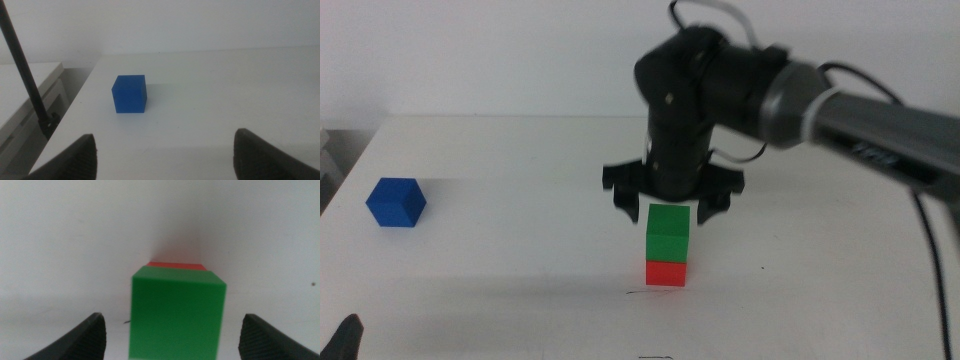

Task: Stack red cubes first, then green, then blue cubes in a specific spot.

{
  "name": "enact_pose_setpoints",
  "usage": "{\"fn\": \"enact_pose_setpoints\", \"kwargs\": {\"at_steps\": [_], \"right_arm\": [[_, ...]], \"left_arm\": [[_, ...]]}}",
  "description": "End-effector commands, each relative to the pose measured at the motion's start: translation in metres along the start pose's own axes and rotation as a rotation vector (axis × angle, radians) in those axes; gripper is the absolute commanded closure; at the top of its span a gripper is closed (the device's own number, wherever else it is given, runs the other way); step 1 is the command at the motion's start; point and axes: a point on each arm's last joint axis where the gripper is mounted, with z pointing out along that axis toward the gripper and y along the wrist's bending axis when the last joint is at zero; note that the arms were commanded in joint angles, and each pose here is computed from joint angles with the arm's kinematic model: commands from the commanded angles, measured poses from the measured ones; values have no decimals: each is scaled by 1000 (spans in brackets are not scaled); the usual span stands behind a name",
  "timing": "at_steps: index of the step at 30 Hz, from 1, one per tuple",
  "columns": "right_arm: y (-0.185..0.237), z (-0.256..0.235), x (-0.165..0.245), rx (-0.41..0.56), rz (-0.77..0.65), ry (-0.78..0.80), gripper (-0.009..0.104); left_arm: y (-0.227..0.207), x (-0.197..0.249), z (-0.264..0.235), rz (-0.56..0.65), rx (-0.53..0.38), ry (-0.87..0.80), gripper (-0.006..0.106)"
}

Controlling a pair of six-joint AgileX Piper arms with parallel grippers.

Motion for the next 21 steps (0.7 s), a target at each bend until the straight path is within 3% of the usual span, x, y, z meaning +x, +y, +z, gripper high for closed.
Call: {"fn": "enact_pose_setpoints", "kwargs": {"at_steps": [1, 6, 12, 21], "right_arm": [[-16, -60, -1, -34, -27, -61, 27], [-40, -124, 5, -142, -136, -154, 27], [-108, -191, 43, -217, -307, -308, 27], [-196, -230, 125, -337, -506, -699, 27]], "left_arm": [[-1, -8, -2, -7, 12, -98, 7], [-1, -8, -2, -7, 12, -98, 7], [-1, -8, -2, -7, 12, -98, 7], [-1, -8, -2, -7, 12, -98, 7]]}}
